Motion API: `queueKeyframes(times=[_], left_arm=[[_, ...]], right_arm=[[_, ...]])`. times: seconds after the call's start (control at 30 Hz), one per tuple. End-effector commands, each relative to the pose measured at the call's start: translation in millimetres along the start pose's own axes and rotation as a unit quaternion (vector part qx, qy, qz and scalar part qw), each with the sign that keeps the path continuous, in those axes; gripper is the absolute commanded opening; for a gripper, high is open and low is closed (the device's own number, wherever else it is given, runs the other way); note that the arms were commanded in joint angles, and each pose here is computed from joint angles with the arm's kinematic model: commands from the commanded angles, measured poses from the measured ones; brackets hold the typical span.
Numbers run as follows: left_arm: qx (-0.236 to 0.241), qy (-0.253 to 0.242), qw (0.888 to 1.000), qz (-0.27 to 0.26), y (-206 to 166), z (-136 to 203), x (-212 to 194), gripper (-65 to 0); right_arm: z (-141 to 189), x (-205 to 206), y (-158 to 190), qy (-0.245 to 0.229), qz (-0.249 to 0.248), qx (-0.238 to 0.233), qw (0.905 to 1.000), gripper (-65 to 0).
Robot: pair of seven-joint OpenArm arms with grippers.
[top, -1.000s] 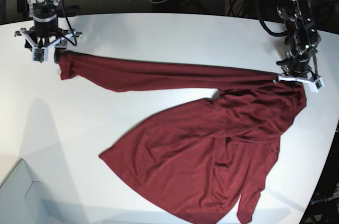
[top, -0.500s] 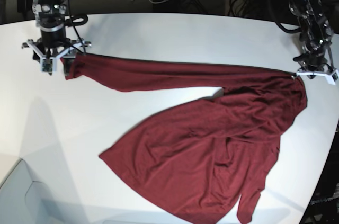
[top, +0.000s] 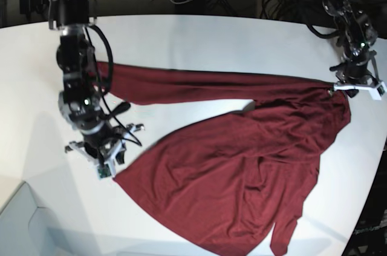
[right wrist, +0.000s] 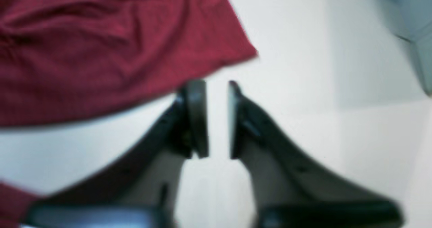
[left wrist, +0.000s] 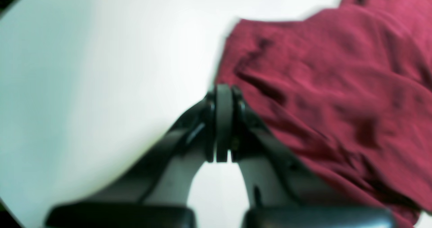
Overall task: Layout the t-shirt on the table in an organized manner, then fold the t-shirt properly
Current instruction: 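Drag the shirt edge with the right gripper across the table, spreading it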
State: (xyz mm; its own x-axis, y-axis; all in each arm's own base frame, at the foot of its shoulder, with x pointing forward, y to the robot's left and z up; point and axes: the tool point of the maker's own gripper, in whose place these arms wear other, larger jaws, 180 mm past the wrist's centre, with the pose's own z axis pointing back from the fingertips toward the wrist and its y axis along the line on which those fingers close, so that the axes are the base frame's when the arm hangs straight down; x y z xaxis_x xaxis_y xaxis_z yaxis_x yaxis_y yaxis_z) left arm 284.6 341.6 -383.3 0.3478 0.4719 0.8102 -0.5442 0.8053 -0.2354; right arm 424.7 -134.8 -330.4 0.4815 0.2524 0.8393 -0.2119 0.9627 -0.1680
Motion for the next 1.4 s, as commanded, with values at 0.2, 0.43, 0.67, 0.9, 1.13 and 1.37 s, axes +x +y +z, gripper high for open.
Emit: queueKeyframes(times=[0.2, 0.43, 0.67, 0.9, 1.13, 1.37], left_arm=[[-0.012, -0.019, 1.0, 0.015, -14.4, 2.2, 4.6, -64.8], [-0.013, -0.006, 1.0, 0.026, -17.7, 5.3, -10.7, -64.8], [-0.009, -0.002, 1.0, 0.025, -14.1, 7.2, -15.2, -64.8], [-0.007, -0.002, 1.0, 0.026, -11.5, 7.6, -14.9, -64.8], [-0.001, -0.001, 1.0, 0.02, -4.6, 9.9, -16.8, -64.8], [-0.02, -0.035, 0.999, 0.02, -22.4, 13.7, 8.7, -64.8]], right_arm=[[-68.4, 34.6, -22.3, 0.021, -0.034, -0.002, 0.9992, -65.0], [-103.6, 33.9, -2.2, 0.001, -0.064, 0.022, 0.9977, -65.0], [-114.4, 6.9, 38.4, 0.015, -0.086, 0.052, 0.9948, -65.0], [-108.0, -54.6, 37.7, 0.074, -0.089, 0.048, 0.9921, -65.0], [-77.6, -121.3, -7.6, 0.177, -0.065, 0.014, 0.9821, -65.0], [-11.5, -112.9, -18.9, 0.119, 0.0, -0.007, 0.9929, -65.0]])
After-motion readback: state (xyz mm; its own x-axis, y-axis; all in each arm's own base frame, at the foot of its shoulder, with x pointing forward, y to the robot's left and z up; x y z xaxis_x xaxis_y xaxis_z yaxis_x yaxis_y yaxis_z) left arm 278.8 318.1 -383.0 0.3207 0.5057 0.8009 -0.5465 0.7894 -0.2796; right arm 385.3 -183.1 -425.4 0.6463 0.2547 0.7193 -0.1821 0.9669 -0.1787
